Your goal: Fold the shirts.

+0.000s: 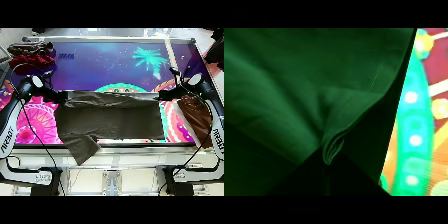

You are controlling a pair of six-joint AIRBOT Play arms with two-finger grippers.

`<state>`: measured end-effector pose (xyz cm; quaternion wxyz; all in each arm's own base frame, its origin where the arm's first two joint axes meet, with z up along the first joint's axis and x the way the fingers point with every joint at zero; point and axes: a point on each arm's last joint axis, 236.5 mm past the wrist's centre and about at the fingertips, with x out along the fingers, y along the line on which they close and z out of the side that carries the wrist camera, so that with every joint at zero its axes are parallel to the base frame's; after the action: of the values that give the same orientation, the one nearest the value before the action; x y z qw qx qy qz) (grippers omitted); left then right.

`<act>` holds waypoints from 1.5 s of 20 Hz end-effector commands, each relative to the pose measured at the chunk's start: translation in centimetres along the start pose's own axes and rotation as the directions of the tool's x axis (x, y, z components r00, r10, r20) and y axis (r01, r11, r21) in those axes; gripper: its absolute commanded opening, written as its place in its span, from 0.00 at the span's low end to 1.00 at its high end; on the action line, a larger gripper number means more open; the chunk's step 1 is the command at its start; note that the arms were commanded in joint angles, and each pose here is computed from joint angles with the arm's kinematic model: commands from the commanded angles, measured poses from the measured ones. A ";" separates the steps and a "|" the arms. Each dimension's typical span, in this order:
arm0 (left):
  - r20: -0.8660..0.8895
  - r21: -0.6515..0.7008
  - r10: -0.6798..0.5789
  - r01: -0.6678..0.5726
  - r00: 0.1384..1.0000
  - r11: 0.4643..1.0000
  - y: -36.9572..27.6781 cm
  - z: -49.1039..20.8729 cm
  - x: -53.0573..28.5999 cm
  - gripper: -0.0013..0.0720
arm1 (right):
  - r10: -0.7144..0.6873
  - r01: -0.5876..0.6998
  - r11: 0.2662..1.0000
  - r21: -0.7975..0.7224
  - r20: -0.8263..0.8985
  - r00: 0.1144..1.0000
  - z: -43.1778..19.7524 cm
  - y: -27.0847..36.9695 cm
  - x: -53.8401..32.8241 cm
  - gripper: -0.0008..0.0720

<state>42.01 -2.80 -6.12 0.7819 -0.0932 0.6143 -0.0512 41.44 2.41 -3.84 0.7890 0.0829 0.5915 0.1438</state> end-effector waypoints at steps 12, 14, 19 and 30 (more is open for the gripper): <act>-0.005 0.014 0.139 -0.139 0.990 0.990 3.5 -1.3 1.5 0.03 | -0.041 0.041 0.997 0.069 0.001 0.999 -1.5 -2.8 5.6 0.02; -0.001 0.015 0.139 -0.139 0.990 0.990 3.5 -1.2 1.5 0.03 | -0.042 0.042 0.997 0.068 0.001 0.999 -1.5 -2.9 5.6 0.02; -0.015 0.014 0.138 -0.138 0.990 0.990 3.5 -1.5 1.5 0.03 | -0.021 0.027 0.995 0.099 -0.062 0.998 -2.9 -2.3 5.6 0.03; 0.265 -0.189 0.119 -0.069 0.957 0.979 2.7 -8.4 -15.5 0.97 | -0.216 0.214 0.976 0.036 0.069 0.974 -3.0 -3.3 -13.7 0.35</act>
<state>36.51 0.83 4.95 0.8523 -0.1012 0.5131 0.0088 37.38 -1.97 2.56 0.7967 0.0509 0.5947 0.0953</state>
